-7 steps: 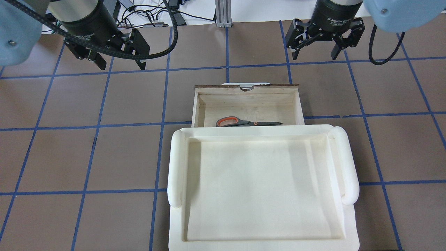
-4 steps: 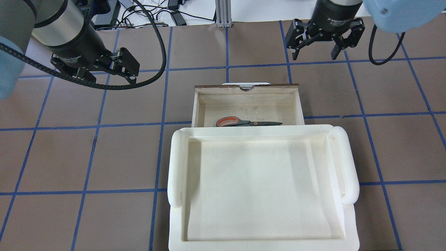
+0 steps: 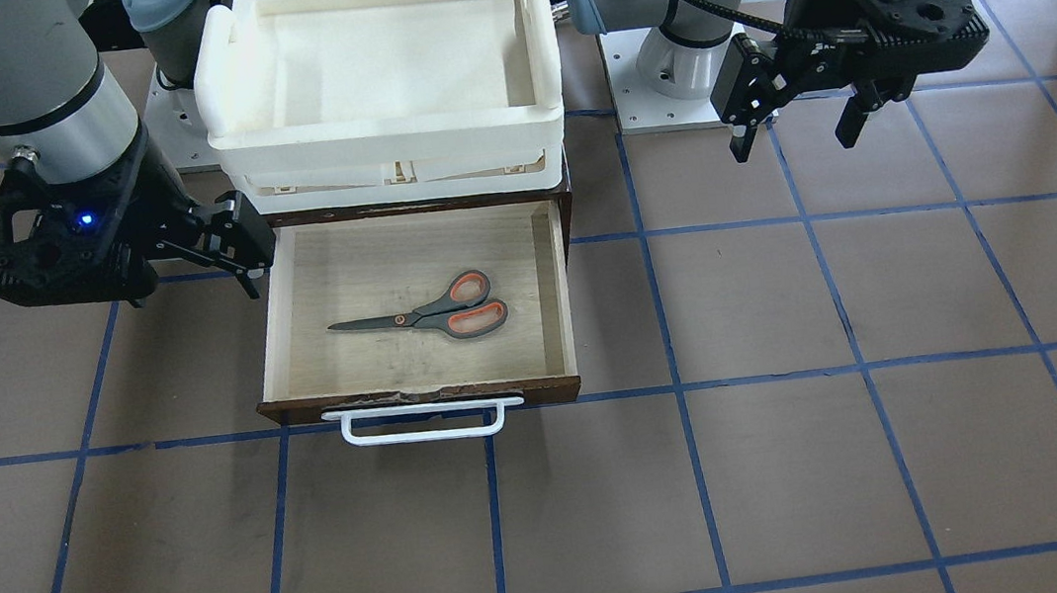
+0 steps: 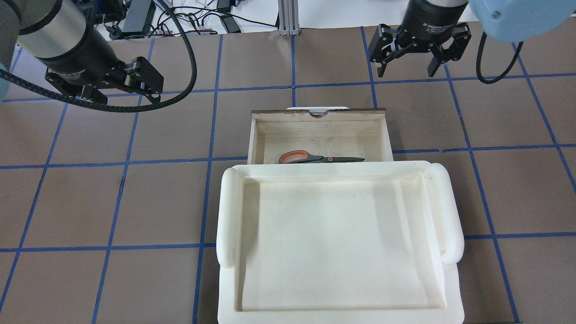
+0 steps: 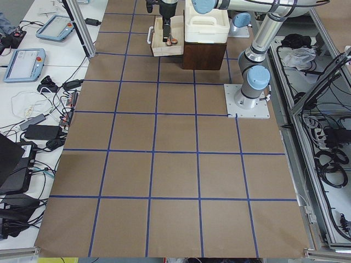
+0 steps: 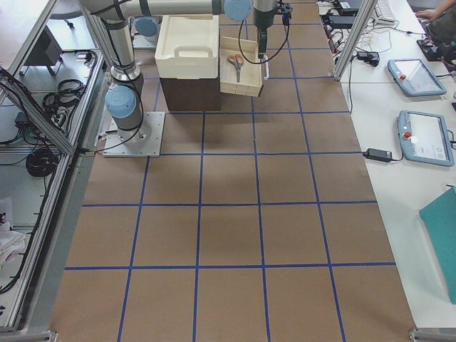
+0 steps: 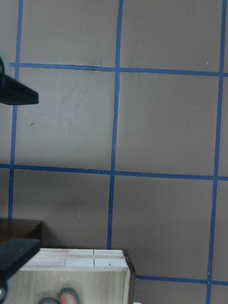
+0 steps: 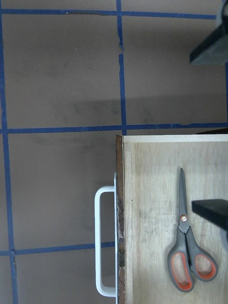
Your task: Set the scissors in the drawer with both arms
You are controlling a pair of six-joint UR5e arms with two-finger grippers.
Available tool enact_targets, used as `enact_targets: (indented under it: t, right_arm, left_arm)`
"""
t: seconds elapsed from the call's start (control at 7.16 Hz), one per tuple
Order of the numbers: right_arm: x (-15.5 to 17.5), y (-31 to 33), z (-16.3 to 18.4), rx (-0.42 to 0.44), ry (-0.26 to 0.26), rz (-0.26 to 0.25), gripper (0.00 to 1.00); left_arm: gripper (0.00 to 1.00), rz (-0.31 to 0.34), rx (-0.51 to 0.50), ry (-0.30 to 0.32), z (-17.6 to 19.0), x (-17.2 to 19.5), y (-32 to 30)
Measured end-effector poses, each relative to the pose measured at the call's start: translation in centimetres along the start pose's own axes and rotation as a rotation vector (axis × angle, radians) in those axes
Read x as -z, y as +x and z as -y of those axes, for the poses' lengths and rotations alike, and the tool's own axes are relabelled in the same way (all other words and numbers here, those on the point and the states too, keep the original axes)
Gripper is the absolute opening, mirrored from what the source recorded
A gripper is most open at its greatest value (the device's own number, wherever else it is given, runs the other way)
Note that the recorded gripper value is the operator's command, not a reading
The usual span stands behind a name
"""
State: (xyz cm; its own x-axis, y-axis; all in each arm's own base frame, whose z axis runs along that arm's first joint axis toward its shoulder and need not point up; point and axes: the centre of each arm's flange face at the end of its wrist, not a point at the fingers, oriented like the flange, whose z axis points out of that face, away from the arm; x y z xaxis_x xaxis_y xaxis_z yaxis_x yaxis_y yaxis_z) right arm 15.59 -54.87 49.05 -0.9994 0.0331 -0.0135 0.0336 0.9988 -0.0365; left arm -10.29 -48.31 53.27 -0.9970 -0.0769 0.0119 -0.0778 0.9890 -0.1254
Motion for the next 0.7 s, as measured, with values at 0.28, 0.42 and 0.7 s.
enact_targets:
  t: [0.28,0.42,0.7]
  right_arm:
    - [-0.03,0.00,0.01,0.000,0.000,0.000,1.00]
    - [-0.11,0.00,0.02,0.000,-0.001,0.000,1.00]
    - [-0.19,0.01,0.03,0.001,-0.002,-0.001,1.00]
  left_arm:
    - [1.00,0.002,0.005,-0.011,0.20,-0.10,0.18]
    - [1.00,0.003,-0.002,-0.011,0.24,-0.17,0.25]
    - [1.00,0.003,-0.057,-0.005,0.43,-0.21,0.35]
